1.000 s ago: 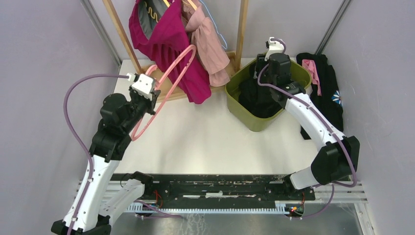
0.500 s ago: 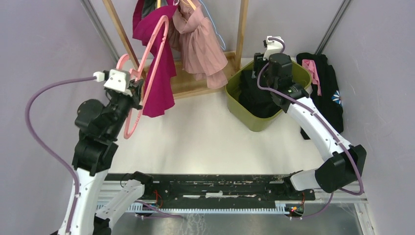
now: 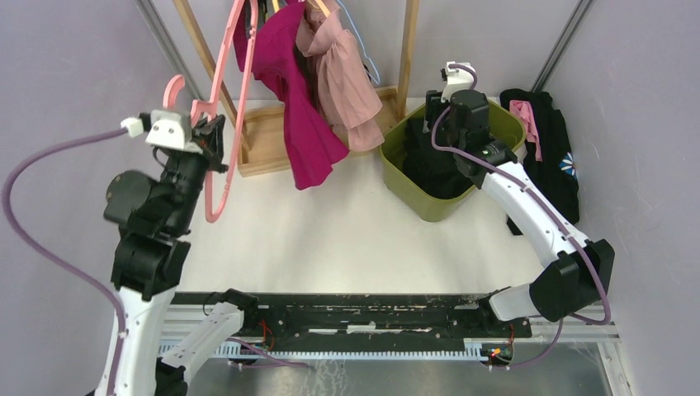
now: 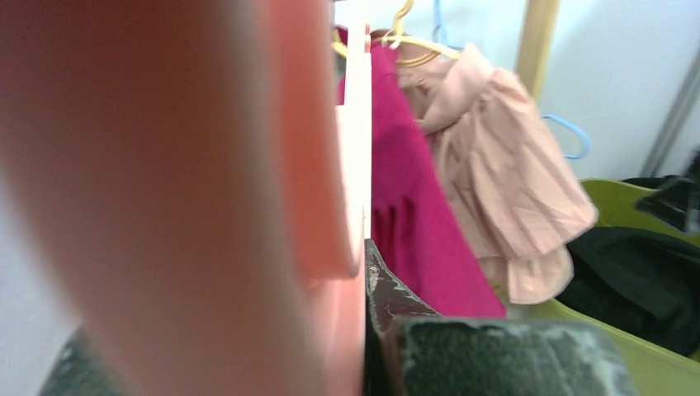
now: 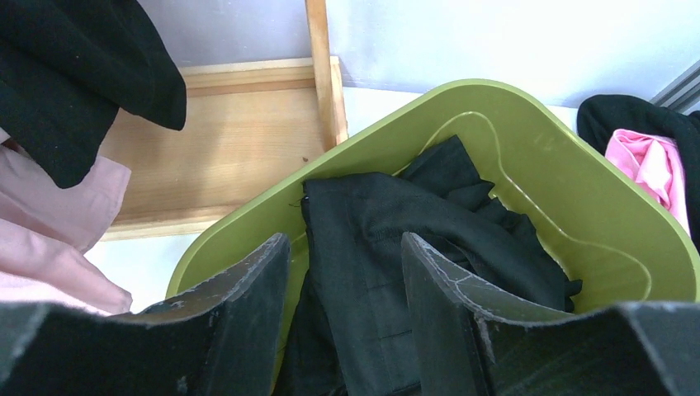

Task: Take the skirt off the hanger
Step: Place the skirt in the bin, then place the hanger at the clothesline.

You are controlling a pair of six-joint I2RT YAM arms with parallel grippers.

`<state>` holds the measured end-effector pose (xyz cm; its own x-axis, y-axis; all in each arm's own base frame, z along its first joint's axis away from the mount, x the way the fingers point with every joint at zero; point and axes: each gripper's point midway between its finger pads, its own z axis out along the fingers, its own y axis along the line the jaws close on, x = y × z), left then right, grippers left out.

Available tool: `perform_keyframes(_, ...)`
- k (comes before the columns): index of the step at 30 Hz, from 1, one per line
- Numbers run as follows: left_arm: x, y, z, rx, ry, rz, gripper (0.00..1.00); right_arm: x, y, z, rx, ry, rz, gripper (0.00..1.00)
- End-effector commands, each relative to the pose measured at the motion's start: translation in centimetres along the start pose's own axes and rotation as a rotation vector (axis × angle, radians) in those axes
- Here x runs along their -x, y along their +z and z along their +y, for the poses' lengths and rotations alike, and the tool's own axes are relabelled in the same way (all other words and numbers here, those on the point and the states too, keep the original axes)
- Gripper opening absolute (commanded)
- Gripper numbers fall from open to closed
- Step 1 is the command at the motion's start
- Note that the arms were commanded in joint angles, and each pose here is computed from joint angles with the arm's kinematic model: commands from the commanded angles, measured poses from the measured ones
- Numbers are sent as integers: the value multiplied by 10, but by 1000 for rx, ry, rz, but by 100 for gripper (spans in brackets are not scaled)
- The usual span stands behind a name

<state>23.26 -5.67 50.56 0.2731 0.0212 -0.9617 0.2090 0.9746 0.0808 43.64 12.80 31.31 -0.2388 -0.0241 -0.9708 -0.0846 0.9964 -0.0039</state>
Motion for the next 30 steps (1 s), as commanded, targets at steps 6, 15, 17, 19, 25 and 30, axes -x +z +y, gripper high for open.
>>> perform_keyframes(6, -13, 75, 39, 273, -34, 123, 3, 29, -10, 2, 14, 31, -96, 58)
perform_keyframes(15, -44, 117, 63, 377, -30, 240, 3, 25, -12, 0, 10, 22, -99, 58)
perform_keyframes(17, -49, 123, 69, 389, -31, 243, 3, 24, -11, -1, 5, 17, -96, 58)
perform_keyframes(19, -50, 129, 73, 395, -37, 225, 3, 24, -11, -2, 1, 13, -95, 58)
perform_keyframes(25, -56, 153, 90, 427, -20, 239, 3, 22, -9, -1, 3, 23, -97, 58)
perform_keyframes(30, -46, 183, 108, 454, -15, 213, 3, 22, -5, 1, 7, 19, -89, 58)
